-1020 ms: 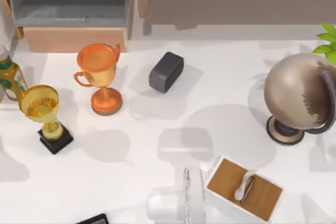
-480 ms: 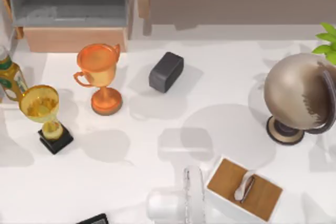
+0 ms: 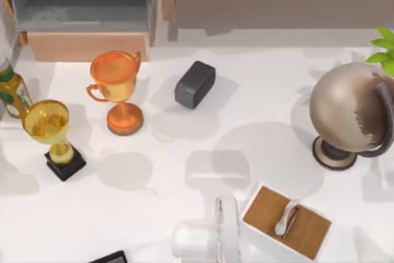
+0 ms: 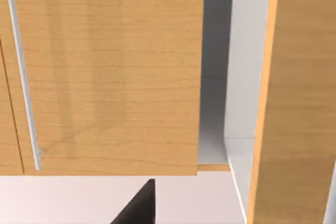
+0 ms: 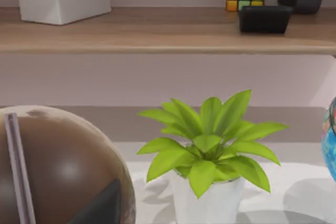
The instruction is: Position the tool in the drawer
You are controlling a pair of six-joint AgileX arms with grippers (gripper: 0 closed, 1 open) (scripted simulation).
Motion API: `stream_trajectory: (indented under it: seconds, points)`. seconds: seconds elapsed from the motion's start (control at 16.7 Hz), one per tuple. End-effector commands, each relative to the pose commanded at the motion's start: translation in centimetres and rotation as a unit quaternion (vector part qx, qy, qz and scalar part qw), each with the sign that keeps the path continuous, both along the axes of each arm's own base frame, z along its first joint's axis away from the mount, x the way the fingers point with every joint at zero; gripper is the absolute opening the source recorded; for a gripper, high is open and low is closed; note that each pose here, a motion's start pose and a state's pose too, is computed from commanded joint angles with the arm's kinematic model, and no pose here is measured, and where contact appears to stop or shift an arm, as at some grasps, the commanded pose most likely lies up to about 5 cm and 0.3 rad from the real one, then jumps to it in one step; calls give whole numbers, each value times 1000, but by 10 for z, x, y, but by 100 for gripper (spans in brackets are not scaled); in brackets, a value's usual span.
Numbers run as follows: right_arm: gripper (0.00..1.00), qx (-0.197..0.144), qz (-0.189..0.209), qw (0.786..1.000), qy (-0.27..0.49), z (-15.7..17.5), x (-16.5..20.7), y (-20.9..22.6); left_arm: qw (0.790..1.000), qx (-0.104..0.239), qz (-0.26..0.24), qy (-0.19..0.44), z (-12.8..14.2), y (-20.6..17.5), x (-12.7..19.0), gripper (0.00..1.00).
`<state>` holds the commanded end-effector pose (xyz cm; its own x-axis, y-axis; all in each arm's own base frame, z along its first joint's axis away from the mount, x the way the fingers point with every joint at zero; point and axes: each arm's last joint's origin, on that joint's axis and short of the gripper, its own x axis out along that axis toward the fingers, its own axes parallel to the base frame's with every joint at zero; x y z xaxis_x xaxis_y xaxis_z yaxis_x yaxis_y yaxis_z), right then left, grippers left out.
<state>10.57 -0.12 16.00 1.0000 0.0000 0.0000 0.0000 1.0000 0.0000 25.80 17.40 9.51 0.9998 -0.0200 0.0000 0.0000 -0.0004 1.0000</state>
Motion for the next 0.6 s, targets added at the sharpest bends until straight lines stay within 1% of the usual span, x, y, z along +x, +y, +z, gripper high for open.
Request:
stream_trajectory:
  seconds: [0.48, 0.54, 0.6]
  points:
    - [100, 0, 0, 1000, 0, 0, 0, 0, 1000, 0, 0, 0, 0, 0, 0, 2]
    - [100, 0, 0, 1000, 0, 0, 0, 0, 1000, 0, 0, 0, 0, 0, 0, 0]
    - [100, 0, 0, 1000, 0, 0, 0, 0, 1000, 0, 0, 0, 0, 0, 0, 0]
